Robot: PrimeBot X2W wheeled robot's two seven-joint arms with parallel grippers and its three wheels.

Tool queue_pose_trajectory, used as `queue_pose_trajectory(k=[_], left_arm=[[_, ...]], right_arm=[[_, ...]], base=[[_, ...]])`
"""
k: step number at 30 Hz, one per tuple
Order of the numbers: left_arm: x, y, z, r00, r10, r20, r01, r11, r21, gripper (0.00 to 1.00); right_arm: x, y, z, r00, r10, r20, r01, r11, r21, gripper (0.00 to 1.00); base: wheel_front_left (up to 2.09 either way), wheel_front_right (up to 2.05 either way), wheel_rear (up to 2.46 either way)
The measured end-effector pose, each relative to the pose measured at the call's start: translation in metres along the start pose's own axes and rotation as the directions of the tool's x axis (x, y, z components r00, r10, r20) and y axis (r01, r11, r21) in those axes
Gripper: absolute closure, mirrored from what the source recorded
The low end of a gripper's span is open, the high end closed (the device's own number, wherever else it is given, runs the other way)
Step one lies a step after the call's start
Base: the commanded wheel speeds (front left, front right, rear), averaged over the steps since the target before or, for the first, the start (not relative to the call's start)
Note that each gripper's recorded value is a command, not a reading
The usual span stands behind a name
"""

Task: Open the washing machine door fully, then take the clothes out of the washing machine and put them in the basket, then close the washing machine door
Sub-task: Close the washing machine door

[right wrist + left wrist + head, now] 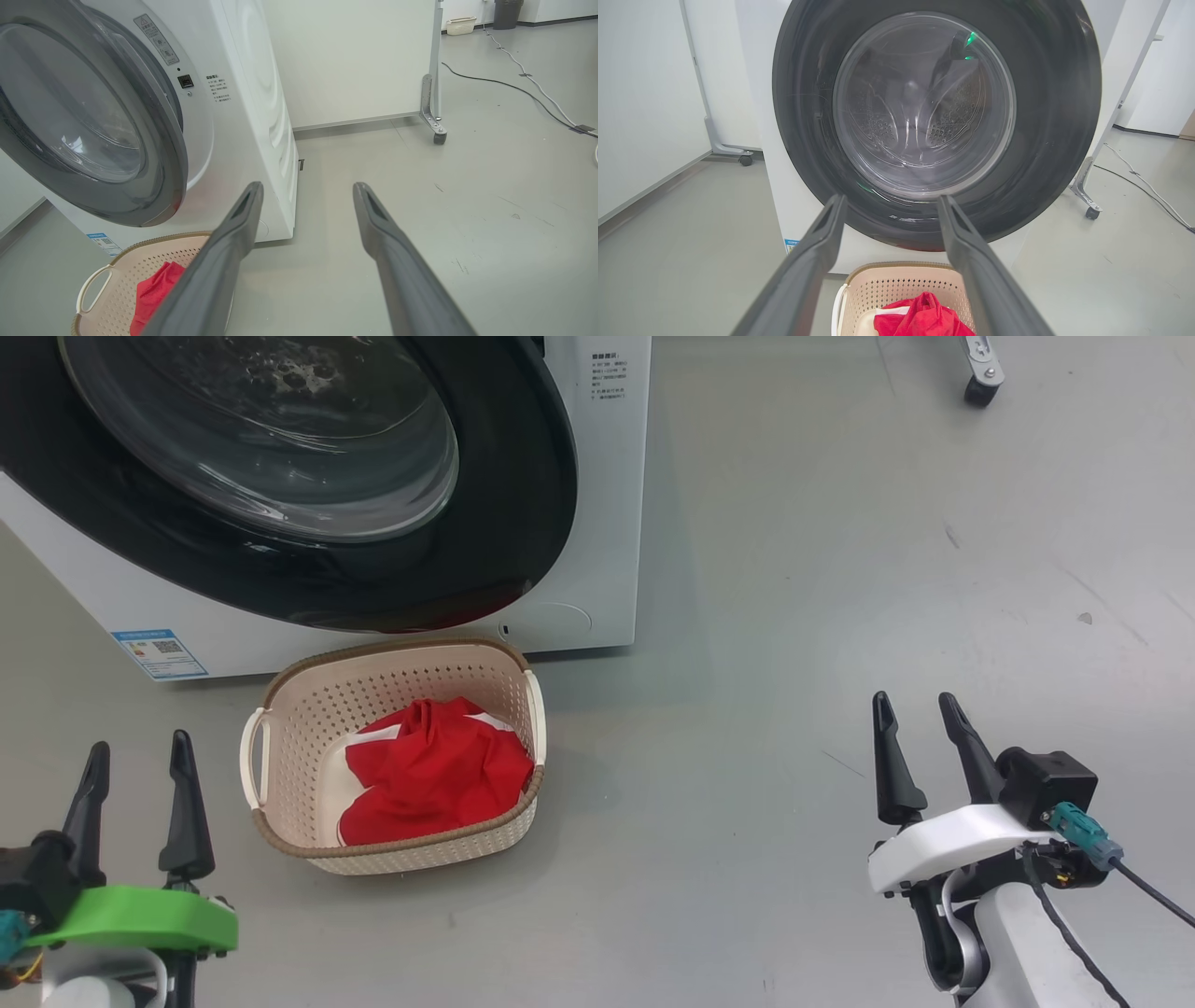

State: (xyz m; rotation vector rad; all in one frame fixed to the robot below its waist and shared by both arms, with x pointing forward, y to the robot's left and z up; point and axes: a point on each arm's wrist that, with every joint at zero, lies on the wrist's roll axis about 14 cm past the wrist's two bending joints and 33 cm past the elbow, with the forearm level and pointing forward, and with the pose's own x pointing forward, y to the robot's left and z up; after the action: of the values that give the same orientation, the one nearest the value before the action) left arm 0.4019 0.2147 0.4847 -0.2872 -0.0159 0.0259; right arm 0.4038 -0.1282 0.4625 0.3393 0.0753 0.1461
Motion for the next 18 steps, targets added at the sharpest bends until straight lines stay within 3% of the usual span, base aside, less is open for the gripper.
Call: queue_pose_trajectory(k=[8,18], left_arm=[[-0.014,-0.001,-0.011,0.999,0.026,-0.023,-0.024,0.997,0.073,0.00],[-0.034,-0.012,-0.033,0.996,0.028,-0.083,-0.021,0.996,0.089,0.00]], right_arm=[[-0.001,0.001,0.003,1.000,0.003,0.008,-0.003,1.000,-0.002,0.00],[-0.003,0.002,0.006,1.000,0.009,0.016,-0.009,1.000,-0.024,0.00]], base=[[0.00,0.00,0.00],[0.00,0.00,0.00]])
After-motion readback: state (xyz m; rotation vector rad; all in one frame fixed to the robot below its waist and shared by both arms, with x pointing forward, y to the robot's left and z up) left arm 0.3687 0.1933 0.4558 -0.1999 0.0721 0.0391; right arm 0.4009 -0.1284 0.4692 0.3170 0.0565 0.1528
